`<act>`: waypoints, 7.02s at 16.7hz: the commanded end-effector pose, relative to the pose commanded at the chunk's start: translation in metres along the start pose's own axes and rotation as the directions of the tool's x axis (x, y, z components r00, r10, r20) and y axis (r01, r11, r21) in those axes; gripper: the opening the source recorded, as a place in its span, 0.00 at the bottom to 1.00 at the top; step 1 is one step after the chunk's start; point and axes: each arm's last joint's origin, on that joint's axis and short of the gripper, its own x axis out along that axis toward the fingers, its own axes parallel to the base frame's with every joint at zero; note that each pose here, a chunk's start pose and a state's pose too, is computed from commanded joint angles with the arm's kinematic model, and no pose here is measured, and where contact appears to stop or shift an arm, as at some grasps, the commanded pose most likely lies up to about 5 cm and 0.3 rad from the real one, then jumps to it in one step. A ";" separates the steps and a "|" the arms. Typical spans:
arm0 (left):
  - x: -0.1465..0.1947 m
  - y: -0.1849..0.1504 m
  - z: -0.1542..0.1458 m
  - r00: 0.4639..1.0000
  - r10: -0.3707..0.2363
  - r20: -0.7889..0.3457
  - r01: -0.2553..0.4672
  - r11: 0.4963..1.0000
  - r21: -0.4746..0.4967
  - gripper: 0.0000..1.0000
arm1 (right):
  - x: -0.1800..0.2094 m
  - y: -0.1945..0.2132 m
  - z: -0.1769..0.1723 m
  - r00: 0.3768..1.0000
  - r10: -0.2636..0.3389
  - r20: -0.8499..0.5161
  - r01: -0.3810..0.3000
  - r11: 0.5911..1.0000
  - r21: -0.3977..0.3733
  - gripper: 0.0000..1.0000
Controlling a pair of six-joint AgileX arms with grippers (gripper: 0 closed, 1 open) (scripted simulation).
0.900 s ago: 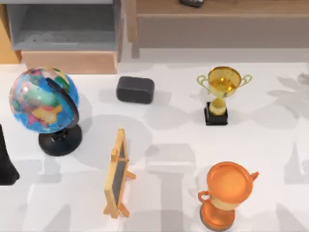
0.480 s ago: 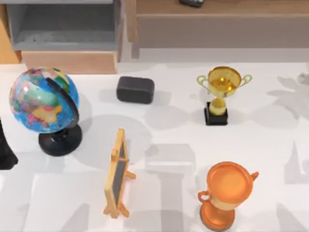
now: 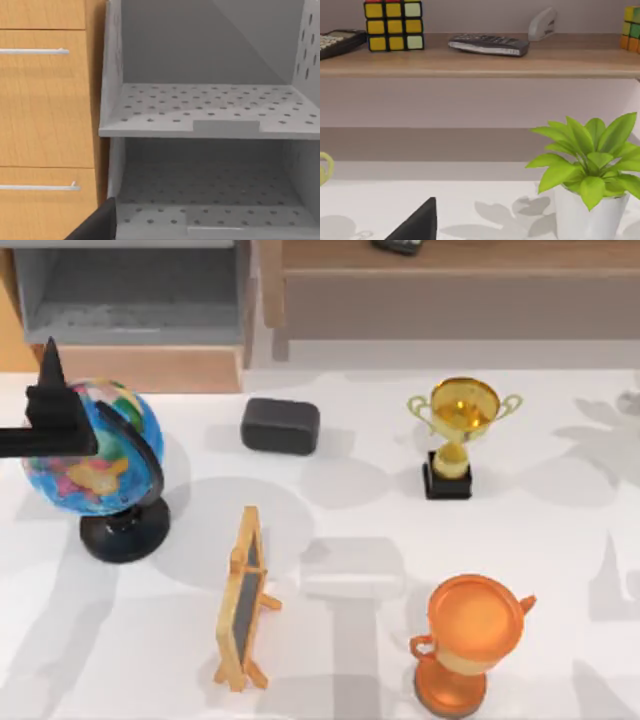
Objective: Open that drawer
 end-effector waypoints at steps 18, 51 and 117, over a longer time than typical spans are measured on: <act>0.081 -0.050 -0.015 1.000 0.027 -0.015 -0.026 0.997 0.071 1.00 | 0.000 0.000 0.000 1.000 0.000 0.000 0.000 1.000 0.000 1.00; 0.242 0.217 -0.139 1.000 -0.018 -0.021 0.021 -0.009 1.000 1.00 | 0.000 0.000 0.000 1.000 0.000 0.000 0.000 1.000 0.000 1.00; 0.059 0.221 -0.143 0.999 -0.015 -0.046 0.046 0.007 0.999 0.00 | 0.000 0.000 0.000 1.000 0.000 0.000 0.000 1.000 0.000 1.00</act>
